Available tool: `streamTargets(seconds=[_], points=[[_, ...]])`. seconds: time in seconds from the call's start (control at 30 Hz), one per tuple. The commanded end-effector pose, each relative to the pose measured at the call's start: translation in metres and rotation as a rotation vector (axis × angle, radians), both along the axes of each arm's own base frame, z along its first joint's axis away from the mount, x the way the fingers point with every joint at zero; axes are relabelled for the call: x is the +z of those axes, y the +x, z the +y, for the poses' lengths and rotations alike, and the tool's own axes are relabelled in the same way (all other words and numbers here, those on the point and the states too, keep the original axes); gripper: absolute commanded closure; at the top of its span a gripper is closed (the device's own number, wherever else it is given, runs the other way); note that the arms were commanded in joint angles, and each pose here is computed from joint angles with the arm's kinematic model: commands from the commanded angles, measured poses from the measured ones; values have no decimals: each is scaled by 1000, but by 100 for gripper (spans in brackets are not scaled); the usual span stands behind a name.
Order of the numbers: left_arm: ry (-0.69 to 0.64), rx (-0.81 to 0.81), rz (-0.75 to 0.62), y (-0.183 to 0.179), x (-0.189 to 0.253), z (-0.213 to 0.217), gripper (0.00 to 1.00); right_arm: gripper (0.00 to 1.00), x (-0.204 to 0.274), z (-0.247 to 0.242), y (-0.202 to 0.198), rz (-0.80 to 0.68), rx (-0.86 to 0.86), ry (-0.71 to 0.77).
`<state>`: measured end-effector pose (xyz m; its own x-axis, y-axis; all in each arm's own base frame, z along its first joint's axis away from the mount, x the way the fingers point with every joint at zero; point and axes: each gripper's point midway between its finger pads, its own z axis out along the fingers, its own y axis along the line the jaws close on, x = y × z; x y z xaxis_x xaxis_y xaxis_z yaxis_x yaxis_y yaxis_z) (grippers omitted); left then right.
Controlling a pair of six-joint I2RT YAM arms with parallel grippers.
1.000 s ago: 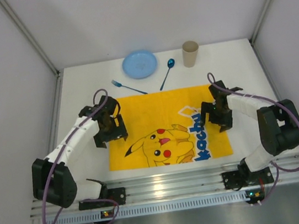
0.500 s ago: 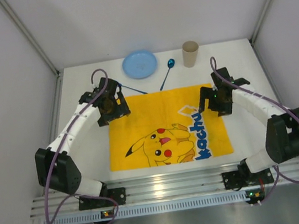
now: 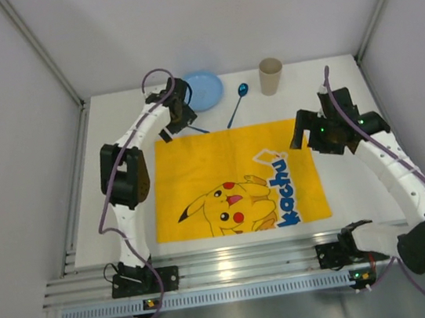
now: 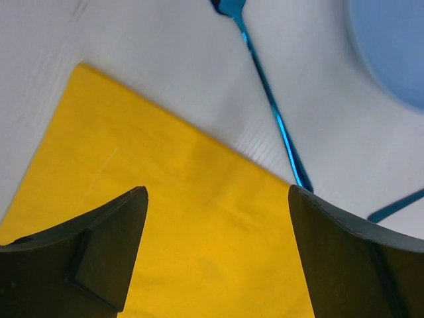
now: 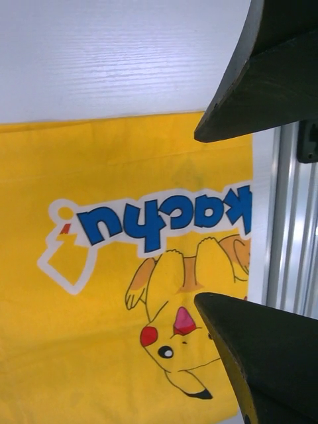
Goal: Set the dinner table for one person
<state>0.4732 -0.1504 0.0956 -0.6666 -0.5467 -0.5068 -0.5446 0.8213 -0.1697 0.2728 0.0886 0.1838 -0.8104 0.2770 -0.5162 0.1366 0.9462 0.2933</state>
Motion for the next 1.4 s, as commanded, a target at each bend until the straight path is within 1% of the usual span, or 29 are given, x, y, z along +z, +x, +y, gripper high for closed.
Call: streamTargets(seconds=[0.0, 0.1, 0.23, 0.37, 0.47, 0.53, 0.57, 0.6, 0.7, 0.77, 0.83, 0.93, 1.03, 1.07, 1.1, 1.17, 1.2, 1.27, 1.3, 1.37], points=[[-18, 88, -115, 45, 10, -6, 9, 3, -6, -12, -31, 42, -42, -29], [-9, 66, -135, 68, 3, -13, 14, 3, -8, -24, -39, 48, -72, -75], [19, 54, -133, 83, -10, -14, 15, 2, -9, -30, -42, 59, -92, -99], [32, 62, -97, 82, -28, -10, 17, 3, -10, -33, -42, 73, -102, -120], [33, 49, -70, 75, -35, -11, 20, 2, -10, -33, -39, 77, -100, -122], [36, 40, -77, 72, -34, -11, 20, 2, -11, -32, -38, 78, -95, -125], [45, 35, -60, 65, -42, -8, 21, 2, -13, -33, -36, 85, -96, -130], [45, 34, -83, 67, -38, -8, 21, 2, -14, -33, -36, 88, -93, -132], [63, 33, -56, 65, -50, -3, 22, 2, -16, -31, -33, 96, -86, -133], [41, 9, -40, 68, -60, -7, 24, 2, -17, -30, -31, 101, -81, -132], [26, -16, -41, 73, -64, -11, 24, 2, -19, -29, -29, 106, -76, -129], [46, -31, -36, 75, -71, -10, 25, 2, -23, -29, -30, 118, -67, -134], [71, -44, -22, 77, -77, -5, 31, 2, -24, -29, -30, 121, -64, -141], [91, -46, -5, 76, -80, -3, 37, 3, -25, -29, -30, 123, -63, -140], [112, -61, 8, 75, -83, 0, 40, 3, -24, -30, -29, 121, -62, -144], [140, -78, 32, 77, -90, 4, 44, 2, -26, -29, -28, 126, -57, -147], [174, -83, 63, 73, -94, 10, 50, 2, -26, -29, -28, 124, -55, -148], [201, -92, 90, 72, -100, 15, 57, 2, -29, -28, -27, 134, -53, -148], [210, -93, 109, 68, -102, 19, 64, 2, -29, -28, -26, 133, -49, -147], [220, -95, 134, 64, -107, 26, 70, 2, -31, -27, -25, 140, -45, -148]])
